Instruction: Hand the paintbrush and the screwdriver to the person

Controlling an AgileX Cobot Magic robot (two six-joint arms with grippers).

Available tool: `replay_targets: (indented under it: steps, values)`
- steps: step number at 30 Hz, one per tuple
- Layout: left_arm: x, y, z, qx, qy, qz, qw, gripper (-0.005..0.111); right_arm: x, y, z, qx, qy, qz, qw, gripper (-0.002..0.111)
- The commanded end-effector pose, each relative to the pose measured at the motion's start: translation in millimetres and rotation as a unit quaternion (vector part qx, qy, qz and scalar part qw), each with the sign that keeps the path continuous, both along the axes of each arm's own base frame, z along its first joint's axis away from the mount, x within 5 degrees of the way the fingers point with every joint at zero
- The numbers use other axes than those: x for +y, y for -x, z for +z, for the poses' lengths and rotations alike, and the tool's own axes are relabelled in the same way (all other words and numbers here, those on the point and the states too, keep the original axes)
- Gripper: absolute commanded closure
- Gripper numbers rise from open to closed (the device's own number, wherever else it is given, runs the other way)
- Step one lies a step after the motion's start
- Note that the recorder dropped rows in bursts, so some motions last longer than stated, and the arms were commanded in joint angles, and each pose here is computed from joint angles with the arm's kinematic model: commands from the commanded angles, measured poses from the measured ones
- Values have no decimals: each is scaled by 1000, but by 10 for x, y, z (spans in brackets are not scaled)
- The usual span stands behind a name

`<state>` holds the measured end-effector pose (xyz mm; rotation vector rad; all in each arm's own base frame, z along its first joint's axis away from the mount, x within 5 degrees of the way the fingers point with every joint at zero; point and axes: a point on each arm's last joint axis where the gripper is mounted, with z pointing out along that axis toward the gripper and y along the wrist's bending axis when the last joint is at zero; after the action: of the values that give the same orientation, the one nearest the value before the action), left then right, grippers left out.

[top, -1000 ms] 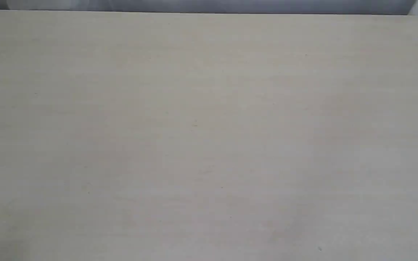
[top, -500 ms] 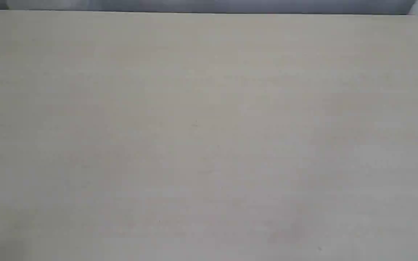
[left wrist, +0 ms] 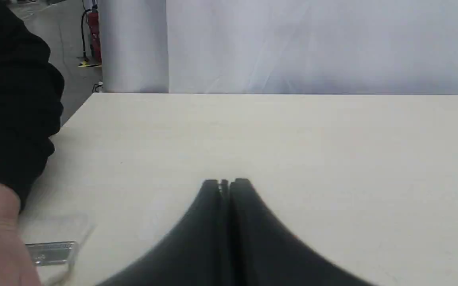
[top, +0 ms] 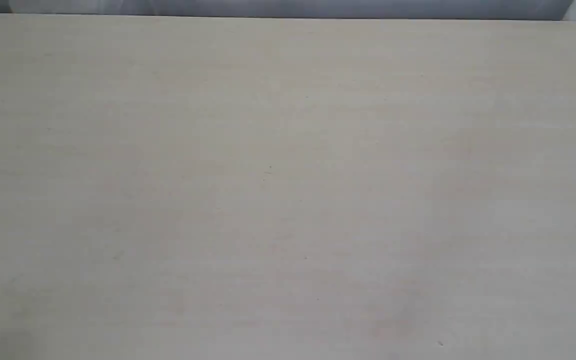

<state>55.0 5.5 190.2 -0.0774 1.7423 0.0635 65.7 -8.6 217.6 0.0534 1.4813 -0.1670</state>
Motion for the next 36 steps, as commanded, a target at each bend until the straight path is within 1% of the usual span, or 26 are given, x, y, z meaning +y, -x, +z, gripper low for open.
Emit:
replay_targets:
  steps: [1,9,23,29,31,36]
  values:
    - [-5,-1,3,-5,3,-3,1000,107,-8,6,-15,5,4,-6,1000,104]
    - [-5,-1,3,-5,3,-3,1000,107,-16,7,-18,8,16,-12,1000,104]
    - [-5,-1,5,-7,3,-3,1000,107,-19,7,-31,14,6,-13,1000,104]
    - [-5,-1,5,-7,3,-3,1000,107,-23,8,-66,30,-16,-13,999,104]
    - [-5,-1,5,-7,3,-3,1000,107,-7,6,-92,44,-18,-1,999,104]
    - [-5,-1,5,-7,3,-3,1000,107,78,-13,-96,50,-10,63,997,104]
